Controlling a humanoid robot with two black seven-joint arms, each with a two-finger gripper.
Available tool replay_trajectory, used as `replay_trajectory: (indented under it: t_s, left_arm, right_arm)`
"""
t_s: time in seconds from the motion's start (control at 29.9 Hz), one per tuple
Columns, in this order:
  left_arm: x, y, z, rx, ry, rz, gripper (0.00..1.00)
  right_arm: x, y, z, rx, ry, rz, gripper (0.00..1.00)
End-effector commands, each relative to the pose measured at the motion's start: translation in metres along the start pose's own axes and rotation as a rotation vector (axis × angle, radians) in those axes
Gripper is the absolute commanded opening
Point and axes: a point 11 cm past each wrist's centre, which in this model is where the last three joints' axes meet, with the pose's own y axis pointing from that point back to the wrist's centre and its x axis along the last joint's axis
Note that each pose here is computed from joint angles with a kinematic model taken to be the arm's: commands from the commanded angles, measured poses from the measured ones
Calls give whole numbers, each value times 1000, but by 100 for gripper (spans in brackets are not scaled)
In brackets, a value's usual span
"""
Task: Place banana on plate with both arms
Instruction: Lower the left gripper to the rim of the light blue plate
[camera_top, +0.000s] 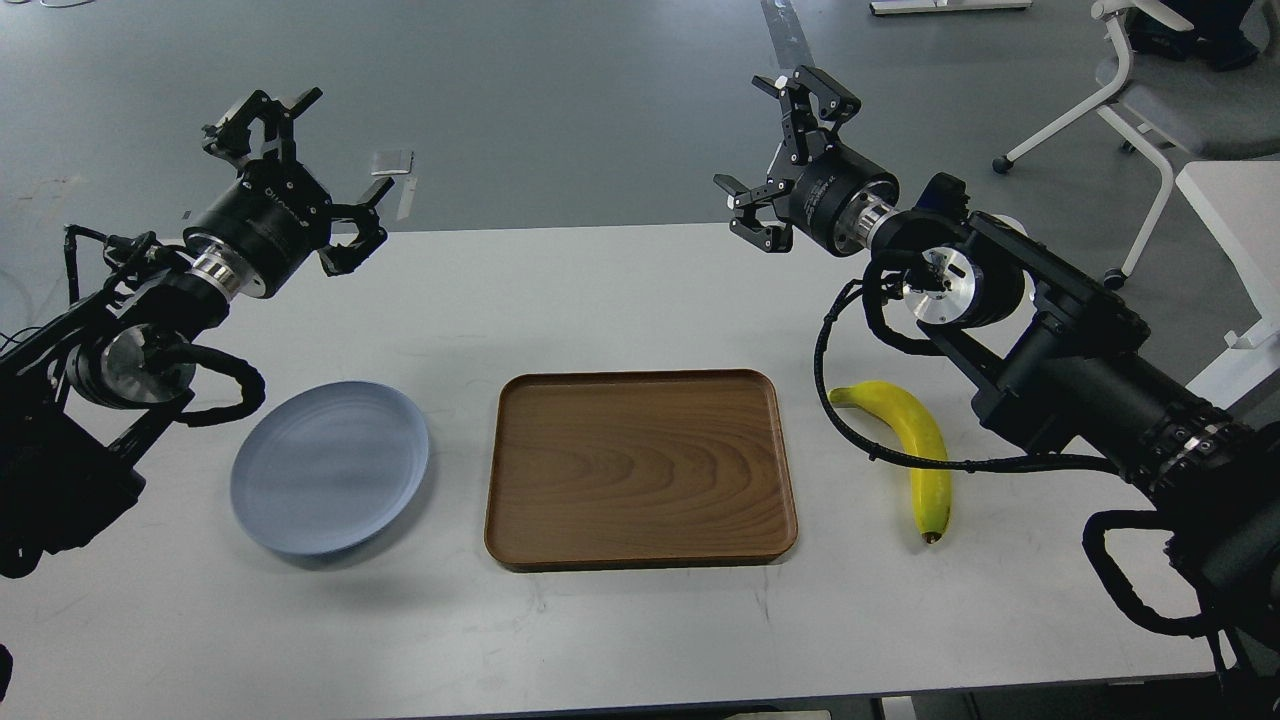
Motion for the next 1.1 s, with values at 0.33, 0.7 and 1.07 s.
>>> replay_trajectory:
  t_s: [0.33,0.7,1.07]
  left_arm:
    - [-25,10,19,59,-1057,-22,99]
    - [31,71,11,179,-1610,-6,98]
    - [64,130,-29,279,-1787,-111,99]
  right_arm:
    - [2,1,1,-3,2,6,100]
    - [16,7,-3,3,6,47,100]
    - [30,12,-5,6,13,82,100]
